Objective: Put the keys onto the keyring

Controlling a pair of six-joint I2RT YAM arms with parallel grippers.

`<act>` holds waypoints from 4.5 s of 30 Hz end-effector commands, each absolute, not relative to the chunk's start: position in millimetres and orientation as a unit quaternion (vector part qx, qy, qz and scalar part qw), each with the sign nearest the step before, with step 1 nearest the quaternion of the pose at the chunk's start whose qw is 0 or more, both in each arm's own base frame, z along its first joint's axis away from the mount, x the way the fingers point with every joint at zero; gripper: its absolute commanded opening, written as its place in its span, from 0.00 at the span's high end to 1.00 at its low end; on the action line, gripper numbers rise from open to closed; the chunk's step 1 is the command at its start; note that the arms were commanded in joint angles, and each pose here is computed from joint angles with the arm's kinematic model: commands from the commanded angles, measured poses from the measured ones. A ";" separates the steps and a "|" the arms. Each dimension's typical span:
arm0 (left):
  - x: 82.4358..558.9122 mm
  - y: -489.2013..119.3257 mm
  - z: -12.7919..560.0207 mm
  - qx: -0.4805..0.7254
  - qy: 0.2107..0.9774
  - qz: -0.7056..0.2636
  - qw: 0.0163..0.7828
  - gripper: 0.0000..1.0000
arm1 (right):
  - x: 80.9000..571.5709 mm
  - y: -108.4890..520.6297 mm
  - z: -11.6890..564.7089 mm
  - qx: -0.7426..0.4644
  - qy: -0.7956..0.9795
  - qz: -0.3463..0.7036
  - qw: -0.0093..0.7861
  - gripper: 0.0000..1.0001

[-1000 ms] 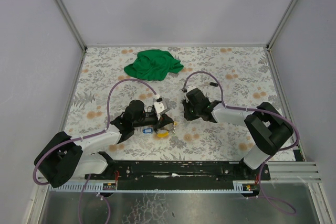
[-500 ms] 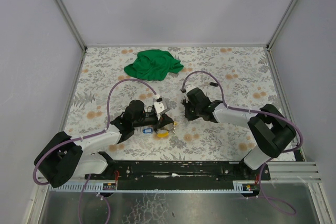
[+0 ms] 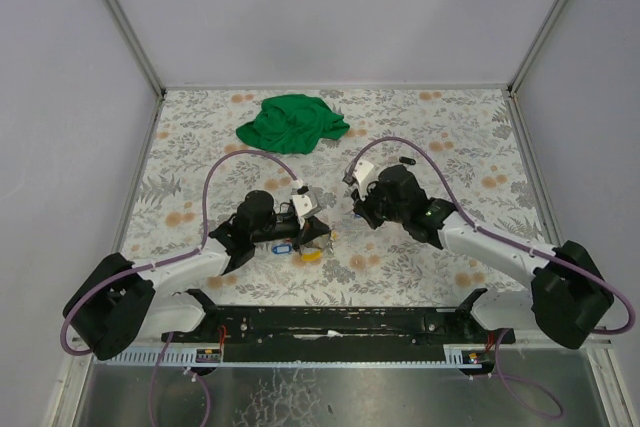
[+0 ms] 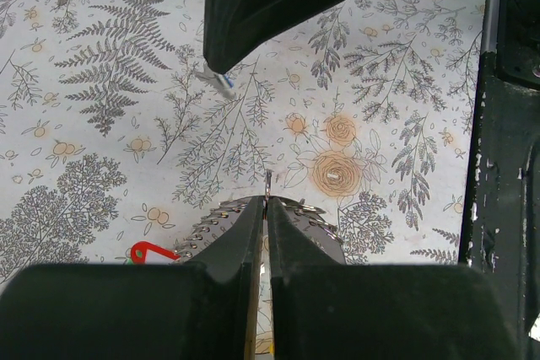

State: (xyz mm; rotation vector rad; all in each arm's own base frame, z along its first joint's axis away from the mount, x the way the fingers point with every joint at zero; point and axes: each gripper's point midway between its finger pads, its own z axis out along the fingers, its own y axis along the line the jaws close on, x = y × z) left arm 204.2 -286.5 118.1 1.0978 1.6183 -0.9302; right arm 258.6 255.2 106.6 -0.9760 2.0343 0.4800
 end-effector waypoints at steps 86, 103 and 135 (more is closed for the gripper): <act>183.6 -299.9 134.9 0.489 0.596 -0.431 0.469 1.00 | 183.3 304.6 149.7 -0.628 0.557 0.298 0.453 1.00; 186.0 -299.9 132.5 0.486 0.602 -0.427 0.467 1.00 | 186.4 301.8 155.8 -0.619 0.560 0.289 0.468 1.00; 186.3 -299.2 134.7 0.484 0.600 -0.426 0.473 1.00 | 181.7 306.2 146.1 -0.625 0.568 0.306 0.439 1.00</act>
